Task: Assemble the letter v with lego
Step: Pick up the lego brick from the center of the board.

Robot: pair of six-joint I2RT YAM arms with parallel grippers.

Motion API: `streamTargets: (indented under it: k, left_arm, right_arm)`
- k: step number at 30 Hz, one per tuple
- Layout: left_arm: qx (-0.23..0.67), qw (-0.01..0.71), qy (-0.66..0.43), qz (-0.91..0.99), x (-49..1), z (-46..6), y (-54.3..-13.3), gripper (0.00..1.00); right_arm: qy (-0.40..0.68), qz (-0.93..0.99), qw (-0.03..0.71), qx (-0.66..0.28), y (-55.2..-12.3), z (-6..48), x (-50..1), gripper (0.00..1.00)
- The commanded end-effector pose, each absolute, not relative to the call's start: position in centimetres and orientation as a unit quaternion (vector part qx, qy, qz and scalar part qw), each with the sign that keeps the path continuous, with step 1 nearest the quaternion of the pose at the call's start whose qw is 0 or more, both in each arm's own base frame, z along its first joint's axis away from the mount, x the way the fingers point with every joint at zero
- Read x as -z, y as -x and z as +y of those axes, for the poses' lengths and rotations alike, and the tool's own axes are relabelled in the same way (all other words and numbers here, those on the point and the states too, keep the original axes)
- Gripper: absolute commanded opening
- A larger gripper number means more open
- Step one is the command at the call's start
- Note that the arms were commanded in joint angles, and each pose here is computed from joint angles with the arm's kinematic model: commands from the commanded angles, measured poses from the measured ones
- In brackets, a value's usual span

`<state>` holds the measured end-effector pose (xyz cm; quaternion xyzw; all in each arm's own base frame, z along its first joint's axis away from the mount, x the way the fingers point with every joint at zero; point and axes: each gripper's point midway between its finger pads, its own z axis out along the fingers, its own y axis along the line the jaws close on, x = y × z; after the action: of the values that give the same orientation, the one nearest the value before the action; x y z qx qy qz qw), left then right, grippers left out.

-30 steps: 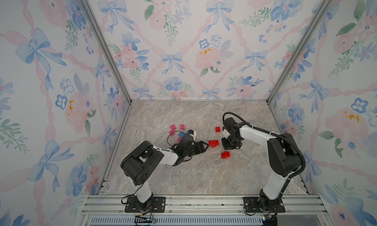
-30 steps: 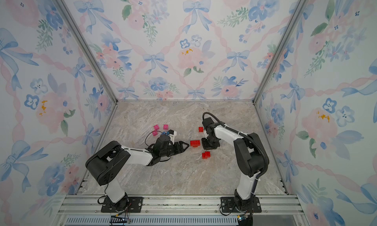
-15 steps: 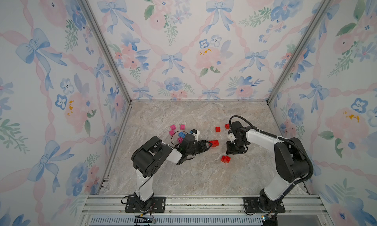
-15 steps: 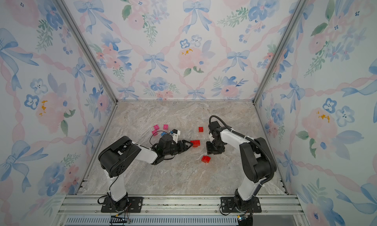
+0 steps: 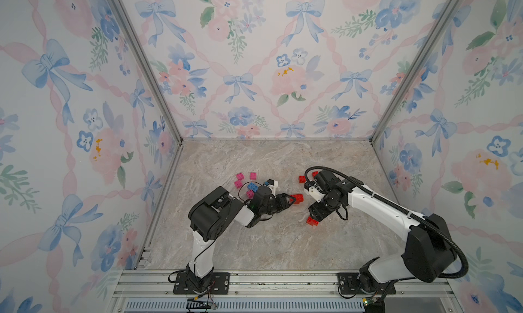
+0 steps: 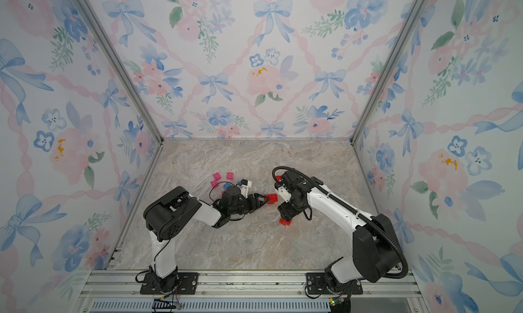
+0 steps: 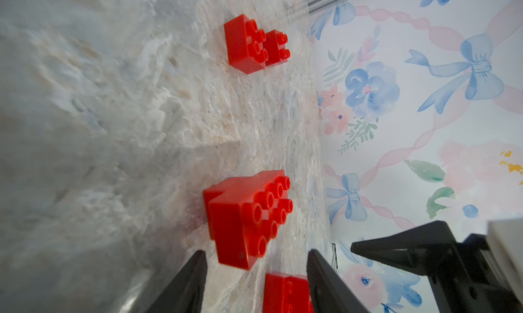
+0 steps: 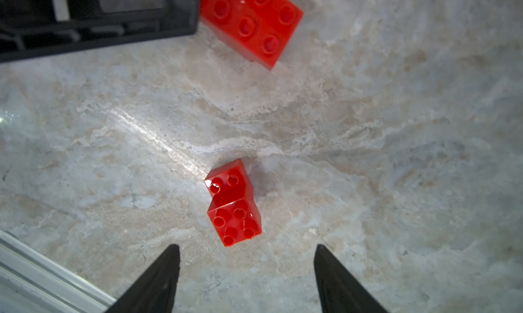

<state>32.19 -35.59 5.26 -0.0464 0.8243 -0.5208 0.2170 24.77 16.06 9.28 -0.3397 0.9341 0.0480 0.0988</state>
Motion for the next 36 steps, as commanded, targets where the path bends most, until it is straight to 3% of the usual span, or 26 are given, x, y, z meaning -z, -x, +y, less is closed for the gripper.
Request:
streamTargets:
  k: [1, 14, 29, 36]
  left_arm:
    - [0.534, 0.218, 0.045, 0.816, -5.6, -36.0, -32.8, 0.6]
    - [0.539, 0.208, 0.046, 0.815, -4.9, -36.3, -33.3, 0.57]
    - [0.547, 0.197, 0.045, 0.812, -4.6, -36.7, -33.2, 0.48]
    - [0.547, 0.198, 0.045, 0.812, -4.4, -36.8, -33.2, 0.48]
  right_arm:
    - [0.4, 0.911, 0.082, -0.059, -24.1, 17.0, -8.8, 0.76]
    - [0.375, 0.922, 0.052, -0.083, -24.7, 18.7, -4.7, 0.6]
    - [0.352, 0.934, -0.003, -0.059, -23.4, 17.0, -2.5, 0.58]
    - [0.347, 0.936, -0.006, -0.053, -23.3, 16.7, -2.2, 0.49]
